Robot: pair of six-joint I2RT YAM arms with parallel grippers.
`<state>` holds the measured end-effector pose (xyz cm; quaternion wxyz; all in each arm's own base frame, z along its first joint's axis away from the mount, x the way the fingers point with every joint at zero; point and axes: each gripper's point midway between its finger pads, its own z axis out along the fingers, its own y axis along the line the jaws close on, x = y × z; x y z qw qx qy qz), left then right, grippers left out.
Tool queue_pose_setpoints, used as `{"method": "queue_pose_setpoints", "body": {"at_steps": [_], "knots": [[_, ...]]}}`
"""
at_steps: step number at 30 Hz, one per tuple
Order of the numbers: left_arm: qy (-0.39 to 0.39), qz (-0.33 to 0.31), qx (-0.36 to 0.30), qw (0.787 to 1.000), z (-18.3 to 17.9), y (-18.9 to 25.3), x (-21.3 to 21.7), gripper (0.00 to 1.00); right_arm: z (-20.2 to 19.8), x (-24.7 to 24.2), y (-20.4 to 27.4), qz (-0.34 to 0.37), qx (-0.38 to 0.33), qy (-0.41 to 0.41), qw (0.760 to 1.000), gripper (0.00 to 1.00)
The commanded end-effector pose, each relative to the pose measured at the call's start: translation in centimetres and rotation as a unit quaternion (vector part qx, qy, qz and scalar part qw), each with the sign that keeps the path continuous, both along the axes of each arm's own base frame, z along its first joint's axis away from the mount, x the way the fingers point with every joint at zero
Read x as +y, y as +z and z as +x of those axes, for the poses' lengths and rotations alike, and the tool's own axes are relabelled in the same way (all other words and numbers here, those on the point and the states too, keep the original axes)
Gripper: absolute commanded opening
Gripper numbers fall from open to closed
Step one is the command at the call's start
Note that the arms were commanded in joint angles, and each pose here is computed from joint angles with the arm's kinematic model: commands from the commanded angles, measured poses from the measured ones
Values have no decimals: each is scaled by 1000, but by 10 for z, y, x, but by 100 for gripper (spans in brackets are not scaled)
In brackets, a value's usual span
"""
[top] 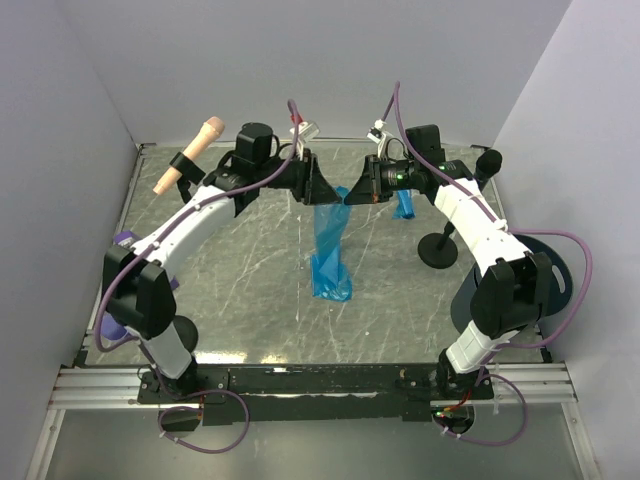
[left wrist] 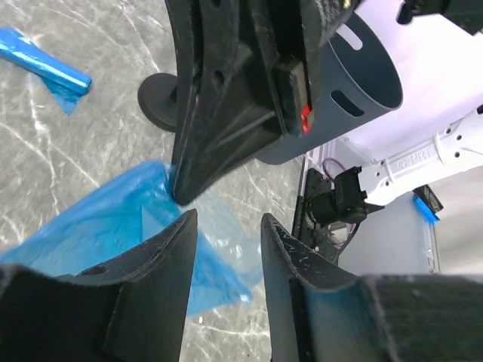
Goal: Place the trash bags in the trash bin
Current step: Unfold the trash bag at the center of the board.
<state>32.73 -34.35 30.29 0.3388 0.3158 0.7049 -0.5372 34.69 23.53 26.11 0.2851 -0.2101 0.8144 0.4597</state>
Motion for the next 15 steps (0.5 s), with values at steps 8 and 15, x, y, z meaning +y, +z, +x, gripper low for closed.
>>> {"method": "queue_pose_setpoints", "body": {"at_steps": [8, 15], "knots": [[36, 8, -6, 999, 30, -4, -17, 40, -5, -3, 30, 2, -58, 2, 998, 0], [81, 38, -21, 996, 42, -9, -4, 17, -2, -5, 30, -3, -66, 0, 998, 0]]}}
